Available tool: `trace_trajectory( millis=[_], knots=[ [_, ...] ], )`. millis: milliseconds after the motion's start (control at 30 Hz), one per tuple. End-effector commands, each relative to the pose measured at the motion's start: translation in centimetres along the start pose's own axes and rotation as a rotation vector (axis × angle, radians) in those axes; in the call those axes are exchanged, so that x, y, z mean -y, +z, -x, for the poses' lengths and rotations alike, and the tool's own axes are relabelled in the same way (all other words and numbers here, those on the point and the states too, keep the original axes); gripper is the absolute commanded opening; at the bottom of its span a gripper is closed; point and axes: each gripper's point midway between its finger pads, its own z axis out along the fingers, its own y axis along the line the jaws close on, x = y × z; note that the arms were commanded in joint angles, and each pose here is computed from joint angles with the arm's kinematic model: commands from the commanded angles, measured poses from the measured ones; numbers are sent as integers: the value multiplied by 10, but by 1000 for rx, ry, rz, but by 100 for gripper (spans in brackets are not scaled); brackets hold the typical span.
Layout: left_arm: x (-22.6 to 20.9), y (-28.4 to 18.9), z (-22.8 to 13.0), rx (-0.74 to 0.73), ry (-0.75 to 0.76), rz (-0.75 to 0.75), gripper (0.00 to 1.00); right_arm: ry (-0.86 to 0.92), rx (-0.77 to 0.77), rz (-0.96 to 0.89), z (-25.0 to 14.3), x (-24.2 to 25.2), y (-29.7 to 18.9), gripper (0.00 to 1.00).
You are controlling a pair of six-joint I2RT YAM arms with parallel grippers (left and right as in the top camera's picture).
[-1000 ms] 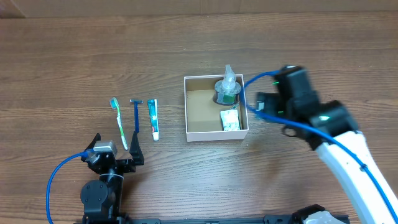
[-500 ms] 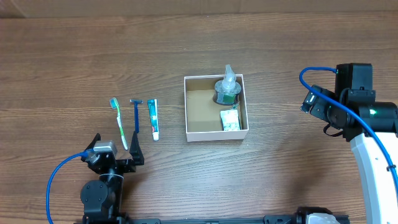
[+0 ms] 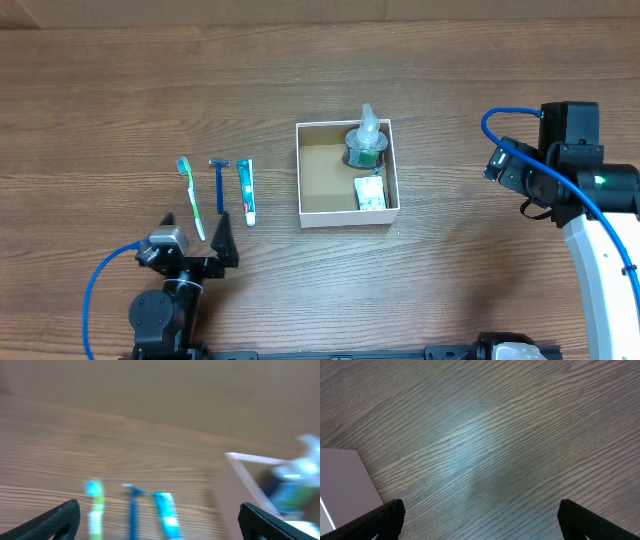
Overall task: Pack container
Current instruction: 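Move the left gripper over the teal toothpaste tube and grasp it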
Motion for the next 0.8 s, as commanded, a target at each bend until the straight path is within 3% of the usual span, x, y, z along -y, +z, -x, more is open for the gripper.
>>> trace_trajectory(
  millis=[0,100,200,367,433,600,767],
  knots=[
    [55,-10,-13,-119,-265,-314,100,9,30,4,8,0,-7,100],
    [75,-19,-19,-179,-275,-427,100,9,30,4,8,0,-7,100],
    [74,-27,-10,-221,-305,-377,100,9,30,4,8,0,-7,100],
    [75,-56,66,-172,-197,-235,100,9,30,4,8,0,-7,100],
    [69,-62,89,-229,-143,-141,100,9,30,4,8,0,-7,100],
    [40,-49,85,-635,-97,117,100,9,30,4,8,0,-7,100],
    [45,-12,39,-1032,-246,107,100,9,30,4,8,0,-7,100]
  ],
)
